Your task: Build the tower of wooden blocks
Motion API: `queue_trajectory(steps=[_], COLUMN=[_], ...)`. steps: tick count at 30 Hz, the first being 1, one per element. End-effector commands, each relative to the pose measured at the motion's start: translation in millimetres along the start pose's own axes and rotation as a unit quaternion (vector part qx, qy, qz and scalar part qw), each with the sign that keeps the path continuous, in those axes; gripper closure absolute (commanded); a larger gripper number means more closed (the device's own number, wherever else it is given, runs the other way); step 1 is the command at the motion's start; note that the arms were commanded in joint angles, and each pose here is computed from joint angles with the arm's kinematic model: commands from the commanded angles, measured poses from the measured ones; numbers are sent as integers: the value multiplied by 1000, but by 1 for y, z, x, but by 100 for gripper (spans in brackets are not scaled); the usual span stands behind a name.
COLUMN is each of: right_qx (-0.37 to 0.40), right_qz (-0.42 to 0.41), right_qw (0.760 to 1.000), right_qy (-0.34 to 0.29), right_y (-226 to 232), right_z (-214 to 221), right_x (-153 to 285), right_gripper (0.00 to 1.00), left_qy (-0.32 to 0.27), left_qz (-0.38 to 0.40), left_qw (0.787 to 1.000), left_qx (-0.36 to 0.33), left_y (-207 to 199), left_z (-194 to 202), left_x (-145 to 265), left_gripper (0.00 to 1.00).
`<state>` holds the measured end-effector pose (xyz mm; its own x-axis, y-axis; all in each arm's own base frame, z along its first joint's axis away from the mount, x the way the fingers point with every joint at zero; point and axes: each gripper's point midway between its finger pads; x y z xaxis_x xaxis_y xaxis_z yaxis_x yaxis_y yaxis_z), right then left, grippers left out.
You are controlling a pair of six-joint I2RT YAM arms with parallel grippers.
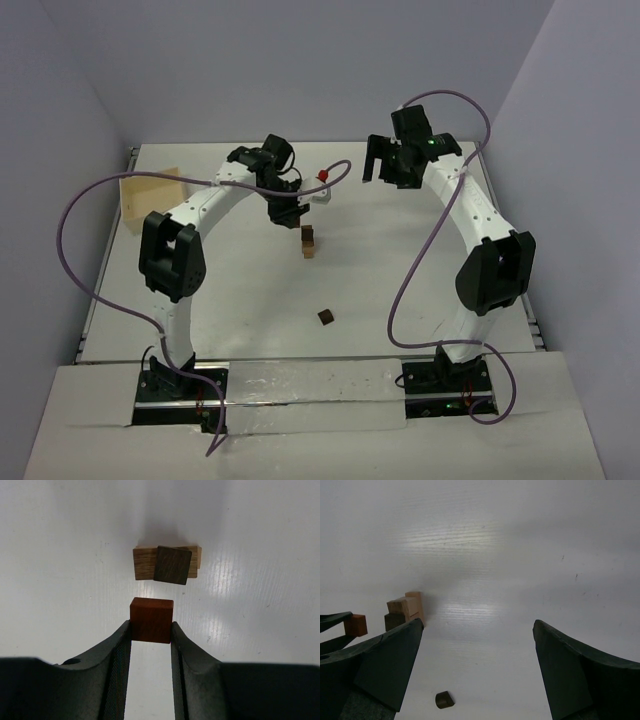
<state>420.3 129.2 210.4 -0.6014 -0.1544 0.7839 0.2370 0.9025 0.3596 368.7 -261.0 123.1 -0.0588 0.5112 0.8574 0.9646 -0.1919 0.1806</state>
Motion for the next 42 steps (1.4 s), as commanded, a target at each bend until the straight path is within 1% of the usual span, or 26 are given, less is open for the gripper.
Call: queue_trajectory(steps=[1, 7, 23, 37, 42], right_qx=[-1, -3, -4, -4, -5], right_qz=[-9, -8, -10, -9, -10], right_qw=[1000, 1000, 999, 999, 1000], right_qy=[-24, -28, -31, -30, -29], right_y=[6, 6, 7, 7, 7], right_z=[-18, -20, -21, -21, -21], right_x=[11, 13, 15, 14, 14], right_gripper=[2, 1, 0, 0, 0], left_qy=[-2, -4, 10, 8, 13], left_qz=[12, 17, 20, 14, 15], left_qw=[1000, 1000, 1000, 1000, 1000], left_qx=[-8, -13, -19, -19, -19], left_y=[-4, -5, -6, 0, -1], left_z=[-17, -22, -26, -29, -27], left_x=[-6, -12, -26, -29, -31], left_gripper=[91, 86, 83, 73, 72])
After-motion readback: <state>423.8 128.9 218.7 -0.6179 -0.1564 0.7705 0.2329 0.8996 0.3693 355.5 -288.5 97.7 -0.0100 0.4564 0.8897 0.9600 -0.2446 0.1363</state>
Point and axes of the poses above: each gripper's point midway between its finger pads, its own x axis back along the fingers, its own y axis along the line the jaws close on, z = x × y, and after that the axes turned 14 degrees about -x, right-handed
